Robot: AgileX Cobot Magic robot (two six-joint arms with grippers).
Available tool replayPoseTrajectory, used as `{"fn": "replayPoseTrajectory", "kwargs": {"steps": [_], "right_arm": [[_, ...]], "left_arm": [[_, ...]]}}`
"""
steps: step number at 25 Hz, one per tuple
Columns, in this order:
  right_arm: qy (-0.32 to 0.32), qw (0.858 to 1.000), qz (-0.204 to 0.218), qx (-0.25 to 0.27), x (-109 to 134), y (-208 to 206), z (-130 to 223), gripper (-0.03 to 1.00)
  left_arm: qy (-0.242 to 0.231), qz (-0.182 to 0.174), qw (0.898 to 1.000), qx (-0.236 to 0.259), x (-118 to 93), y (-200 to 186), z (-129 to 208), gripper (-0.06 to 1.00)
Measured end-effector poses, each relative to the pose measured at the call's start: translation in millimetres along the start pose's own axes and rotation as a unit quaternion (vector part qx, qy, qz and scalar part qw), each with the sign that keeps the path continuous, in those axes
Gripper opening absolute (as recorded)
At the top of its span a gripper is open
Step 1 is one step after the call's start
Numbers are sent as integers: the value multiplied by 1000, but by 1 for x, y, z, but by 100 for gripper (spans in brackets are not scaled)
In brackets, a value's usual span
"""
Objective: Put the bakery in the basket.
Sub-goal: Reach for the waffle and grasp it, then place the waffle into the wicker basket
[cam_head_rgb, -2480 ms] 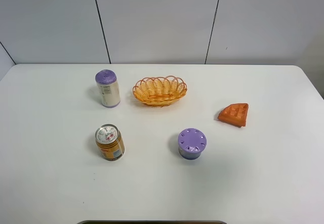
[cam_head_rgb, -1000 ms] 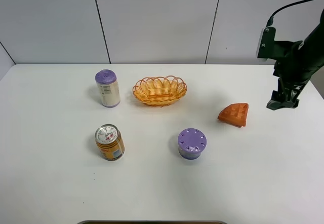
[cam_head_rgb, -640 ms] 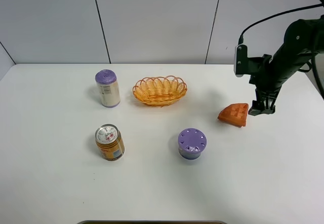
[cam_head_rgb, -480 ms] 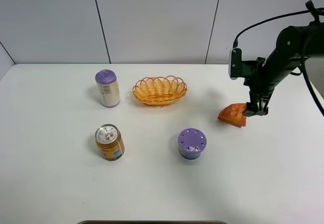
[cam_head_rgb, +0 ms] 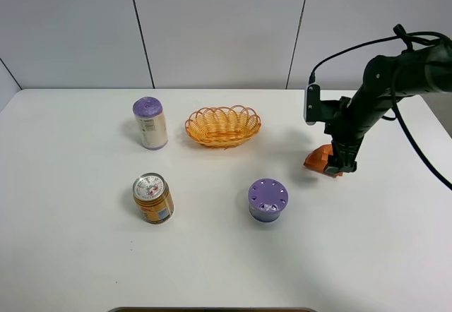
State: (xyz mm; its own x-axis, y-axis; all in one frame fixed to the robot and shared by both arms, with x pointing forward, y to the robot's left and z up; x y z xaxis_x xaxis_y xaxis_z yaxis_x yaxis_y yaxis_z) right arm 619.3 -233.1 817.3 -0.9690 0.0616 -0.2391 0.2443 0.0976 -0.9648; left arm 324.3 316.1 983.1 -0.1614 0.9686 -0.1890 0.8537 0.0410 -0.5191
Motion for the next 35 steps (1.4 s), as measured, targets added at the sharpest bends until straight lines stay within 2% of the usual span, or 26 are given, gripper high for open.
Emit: {"fn": "replayPoseTrajectory", "kwargs": {"steps": [13, 27, 29, 30, 31, 35], "right_arm": [[2, 1000, -19, 7, 7, 36, 5, 93], [2, 1000, -18, 7, 7, 39, 5, 91], [2, 1000, -17, 7, 6, 39, 5, 84], [2, 1000, -13, 7, 5, 39, 5, 77], [2, 1000, -11, 7, 4, 40, 5, 64], [20, 1000, -6, 6, 2, 40, 5, 62]], "left_arm": [[0, 0, 1000, 0, 0, 0, 0, 99], [0, 0, 1000, 0, 0, 0, 0, 99], [0, 0, 1000, 0, 0, 0, 0, 99], [0, 0, 1000, 0, 0, 0, 0, 99], [0, 0, 1000, 0, 0, 0, 0, 99], [0, 0, 1000, 0, 0, 0, 0, 99]]}}
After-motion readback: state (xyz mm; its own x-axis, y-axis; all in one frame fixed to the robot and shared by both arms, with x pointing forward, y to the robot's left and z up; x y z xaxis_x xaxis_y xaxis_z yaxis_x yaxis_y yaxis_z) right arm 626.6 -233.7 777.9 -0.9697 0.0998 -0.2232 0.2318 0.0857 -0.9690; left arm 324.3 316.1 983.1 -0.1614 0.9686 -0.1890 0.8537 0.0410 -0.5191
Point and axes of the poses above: a point on each arm's last joint axis where the gripper is mounted, y pointing out along that axis toward the gripper, x along the wrist's bending axis when the last joint is at zero, z = x × y, the point moved 10 cm from there along y, pointing out along that axis toward the gripper, and after that the axes turned 12 degrees about -y, right-handed, at the moved point
